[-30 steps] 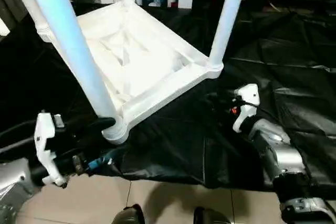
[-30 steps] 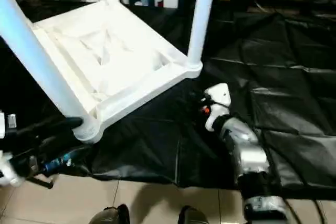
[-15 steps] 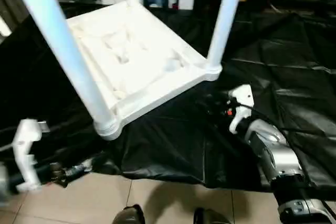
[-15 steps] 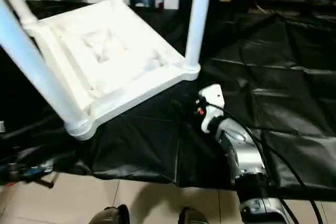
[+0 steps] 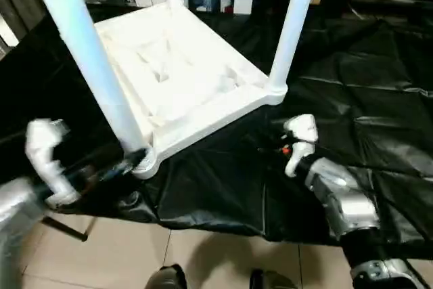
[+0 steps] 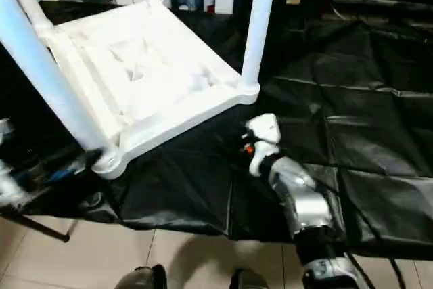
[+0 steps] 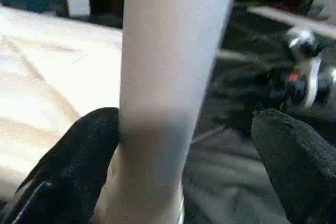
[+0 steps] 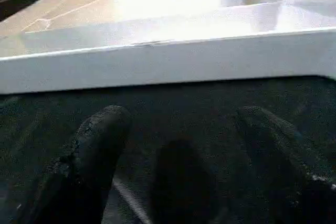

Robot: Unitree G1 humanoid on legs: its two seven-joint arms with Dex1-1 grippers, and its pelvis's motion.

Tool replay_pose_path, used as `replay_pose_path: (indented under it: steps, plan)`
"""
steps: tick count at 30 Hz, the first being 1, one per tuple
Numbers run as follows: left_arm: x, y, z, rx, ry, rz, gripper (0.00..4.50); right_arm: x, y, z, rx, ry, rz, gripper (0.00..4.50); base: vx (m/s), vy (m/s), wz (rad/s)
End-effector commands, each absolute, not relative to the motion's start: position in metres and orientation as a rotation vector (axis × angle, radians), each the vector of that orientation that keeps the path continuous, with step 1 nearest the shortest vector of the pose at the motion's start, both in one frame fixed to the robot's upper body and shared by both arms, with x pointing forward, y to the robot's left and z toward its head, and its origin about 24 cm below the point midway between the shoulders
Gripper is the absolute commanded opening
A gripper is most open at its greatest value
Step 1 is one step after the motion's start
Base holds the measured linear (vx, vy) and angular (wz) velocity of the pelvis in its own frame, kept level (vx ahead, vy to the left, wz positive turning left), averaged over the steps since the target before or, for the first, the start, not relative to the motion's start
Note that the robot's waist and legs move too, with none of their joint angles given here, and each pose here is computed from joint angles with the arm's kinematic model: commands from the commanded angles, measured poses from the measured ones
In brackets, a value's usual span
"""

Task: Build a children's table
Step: Rotate table base

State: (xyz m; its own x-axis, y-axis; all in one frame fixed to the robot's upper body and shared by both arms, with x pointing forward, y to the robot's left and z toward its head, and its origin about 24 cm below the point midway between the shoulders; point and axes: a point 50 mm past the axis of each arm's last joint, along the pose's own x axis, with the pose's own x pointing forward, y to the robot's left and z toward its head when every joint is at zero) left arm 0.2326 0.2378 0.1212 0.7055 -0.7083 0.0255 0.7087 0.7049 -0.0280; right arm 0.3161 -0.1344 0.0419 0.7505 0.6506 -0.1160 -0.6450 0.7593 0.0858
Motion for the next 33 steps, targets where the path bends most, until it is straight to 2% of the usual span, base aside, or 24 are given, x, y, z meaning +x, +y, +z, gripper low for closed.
replay_pose_path:
  steps: [1,2,6,8,10,16,21,33]
  plan:
    - [0.235,0.219,0.125,-0.115,-0.056,-0.87,4.43,0.321,-0.13,0.041,0.034,0.148,0.71,3.7,0.0,0.0,0.0]
    - [0.237,0.207,0.127,-0.153,-0.077,-0.917,4.43,0.324,-0.126,0.039,0.029,0.161,0.706,3.7,0.0,0.0,0.0]
    - [0.239,0.191,0.125,-0.176,-0.072,-0.983,4.43,0.329,-0.121,0.038,0.014,0.176,0.701,3.7,0.0,0.0,0.0]
    - [0.243,0.17,0.123,-0.212,-0.077,-1.058,4.43,0.335,-0.116,0.036,-0.023,0.2,0.685,3.7,0.0,0.0,0.0]
    - [0.244,0.165,0.123,-0.216,-0.077,-1.077,4.43,0.336,-0.115,0.036,-0.025,0.2,0.683,3.7,0.0,0.0,0.0]
    - [0.249,0.129,0.119,-0.249,-0.075,-1.197,4.43,0.342,-0.111,0.038,-0.029,0.189,0.688,3.7,0.0,0.0,0.0]
    - [0.265,0.095,0.119,-0.247,-0.086,-1.275,4.43,0.344,-0.114,0.039,-0.039,0.183,0.684,3.7,0.0,0.0,0.0]
    - [0.293,0.062,0.116,-0.176,-0.09,-1.301,4.43,0.345,-0.123,0.038,-0.058,0.179,0.666,3.7,0.0,0.0,0.0]
